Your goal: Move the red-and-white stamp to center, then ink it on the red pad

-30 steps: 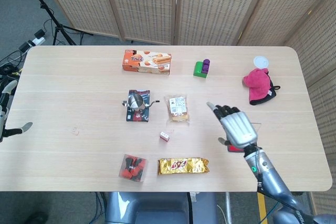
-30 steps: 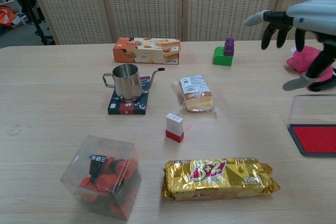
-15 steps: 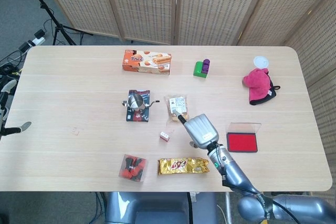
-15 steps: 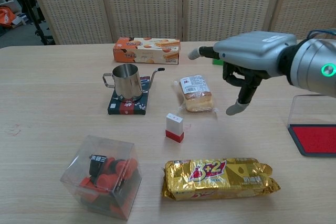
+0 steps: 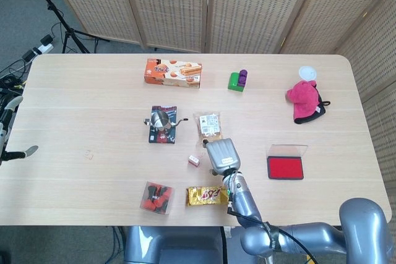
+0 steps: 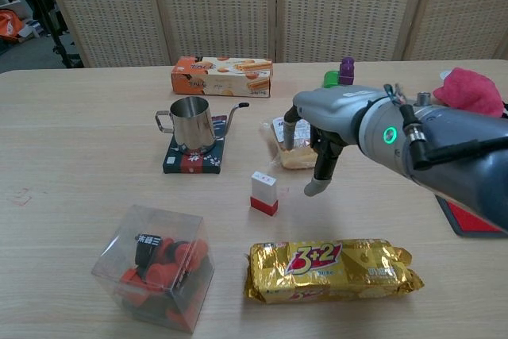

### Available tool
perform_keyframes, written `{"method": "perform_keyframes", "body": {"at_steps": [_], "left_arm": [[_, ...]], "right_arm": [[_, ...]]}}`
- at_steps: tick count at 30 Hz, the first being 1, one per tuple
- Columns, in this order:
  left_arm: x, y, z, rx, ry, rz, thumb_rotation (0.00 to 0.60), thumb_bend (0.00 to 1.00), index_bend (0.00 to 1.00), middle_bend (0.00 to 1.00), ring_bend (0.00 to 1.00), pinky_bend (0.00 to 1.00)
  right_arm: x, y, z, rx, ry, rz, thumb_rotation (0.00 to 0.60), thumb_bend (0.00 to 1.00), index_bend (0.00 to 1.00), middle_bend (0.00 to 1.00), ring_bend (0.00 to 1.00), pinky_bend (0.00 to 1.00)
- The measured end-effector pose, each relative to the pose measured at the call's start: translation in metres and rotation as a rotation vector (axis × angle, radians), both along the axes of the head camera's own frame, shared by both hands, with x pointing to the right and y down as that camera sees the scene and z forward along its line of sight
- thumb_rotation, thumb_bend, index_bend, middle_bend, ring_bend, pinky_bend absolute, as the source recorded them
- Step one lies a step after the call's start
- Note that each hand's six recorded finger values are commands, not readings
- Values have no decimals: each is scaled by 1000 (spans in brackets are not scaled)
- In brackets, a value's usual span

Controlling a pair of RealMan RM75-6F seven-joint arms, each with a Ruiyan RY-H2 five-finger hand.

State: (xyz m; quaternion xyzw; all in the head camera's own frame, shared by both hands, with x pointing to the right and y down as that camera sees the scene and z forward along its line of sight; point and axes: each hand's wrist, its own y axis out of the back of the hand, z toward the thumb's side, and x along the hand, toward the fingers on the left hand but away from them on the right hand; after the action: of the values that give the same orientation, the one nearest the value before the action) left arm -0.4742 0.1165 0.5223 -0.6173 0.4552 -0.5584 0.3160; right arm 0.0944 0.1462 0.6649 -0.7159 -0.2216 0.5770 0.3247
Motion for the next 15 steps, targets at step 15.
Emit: {"method": "perform_keyframes", "body": {"at_steps": [15], "left_arm": [[1,0,2,-15,-1,2,600,49,0,0,0,0]], "right_arm": [[-20,0,15,-70,-29,116,600,115,395,892,976,1000]]}}
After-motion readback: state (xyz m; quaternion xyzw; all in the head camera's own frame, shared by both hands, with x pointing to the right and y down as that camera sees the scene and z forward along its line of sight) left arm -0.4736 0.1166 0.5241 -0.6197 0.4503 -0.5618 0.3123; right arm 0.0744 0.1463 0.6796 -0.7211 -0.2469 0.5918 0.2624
